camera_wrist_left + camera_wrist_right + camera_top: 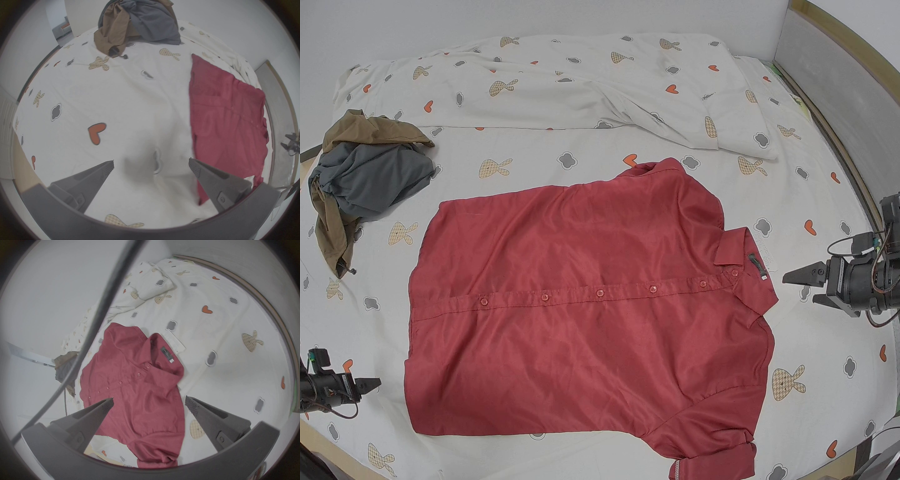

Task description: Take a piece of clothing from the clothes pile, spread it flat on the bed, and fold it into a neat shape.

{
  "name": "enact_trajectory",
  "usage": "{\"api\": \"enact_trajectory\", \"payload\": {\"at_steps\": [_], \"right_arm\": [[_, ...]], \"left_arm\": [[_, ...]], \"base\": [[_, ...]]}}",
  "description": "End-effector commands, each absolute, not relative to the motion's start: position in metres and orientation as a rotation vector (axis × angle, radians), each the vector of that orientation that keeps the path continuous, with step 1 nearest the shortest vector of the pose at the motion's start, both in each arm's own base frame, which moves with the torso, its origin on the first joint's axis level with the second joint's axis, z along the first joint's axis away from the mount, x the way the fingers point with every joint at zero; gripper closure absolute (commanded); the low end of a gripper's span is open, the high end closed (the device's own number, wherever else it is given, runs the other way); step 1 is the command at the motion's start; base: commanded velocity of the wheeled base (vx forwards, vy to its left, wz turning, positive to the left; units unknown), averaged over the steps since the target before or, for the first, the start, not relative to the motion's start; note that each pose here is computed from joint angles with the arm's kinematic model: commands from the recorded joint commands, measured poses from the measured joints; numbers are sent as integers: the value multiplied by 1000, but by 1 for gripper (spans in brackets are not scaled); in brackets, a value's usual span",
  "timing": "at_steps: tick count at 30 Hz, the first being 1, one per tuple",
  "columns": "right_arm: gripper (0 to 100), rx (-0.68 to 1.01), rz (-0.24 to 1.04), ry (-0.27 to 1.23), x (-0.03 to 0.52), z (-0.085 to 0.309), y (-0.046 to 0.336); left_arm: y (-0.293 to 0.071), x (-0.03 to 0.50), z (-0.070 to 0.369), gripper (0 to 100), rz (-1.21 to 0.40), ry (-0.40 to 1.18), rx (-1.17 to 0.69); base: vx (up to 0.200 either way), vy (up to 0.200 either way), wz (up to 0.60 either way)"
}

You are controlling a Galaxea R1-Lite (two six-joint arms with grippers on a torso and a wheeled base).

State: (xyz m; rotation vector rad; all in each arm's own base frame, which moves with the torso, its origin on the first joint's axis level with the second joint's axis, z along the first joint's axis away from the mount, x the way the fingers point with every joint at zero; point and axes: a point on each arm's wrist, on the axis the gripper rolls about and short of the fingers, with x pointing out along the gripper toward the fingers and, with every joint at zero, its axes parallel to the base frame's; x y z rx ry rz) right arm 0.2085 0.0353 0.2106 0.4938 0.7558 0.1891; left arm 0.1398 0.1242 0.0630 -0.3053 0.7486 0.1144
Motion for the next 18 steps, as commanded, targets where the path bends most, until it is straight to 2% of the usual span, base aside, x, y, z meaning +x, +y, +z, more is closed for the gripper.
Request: {"api": "enact_trajectory", "payload": {"at_steps": [1,3,9,14,18], "right_arm": [[0,513,296,710,254,200,34],[0,514,345,673,271,200,37],[0,502,388,586,329,204,46],[0,496,408,558,371,203,56],[0,490,427,553,389,198,65]], "left_arm": [[102,151,133,0,8,597,-231],[88,156,167,0,-59,570,-268],[49,169,242,0,-222,511,-362],[31,175,265,0,-319,459,-376],[29,171,273,0,-326,419,-375]], "base": [[0,0,0],[0,0,0],[0,0,0],[0,0,0],[0,0,0]]}}
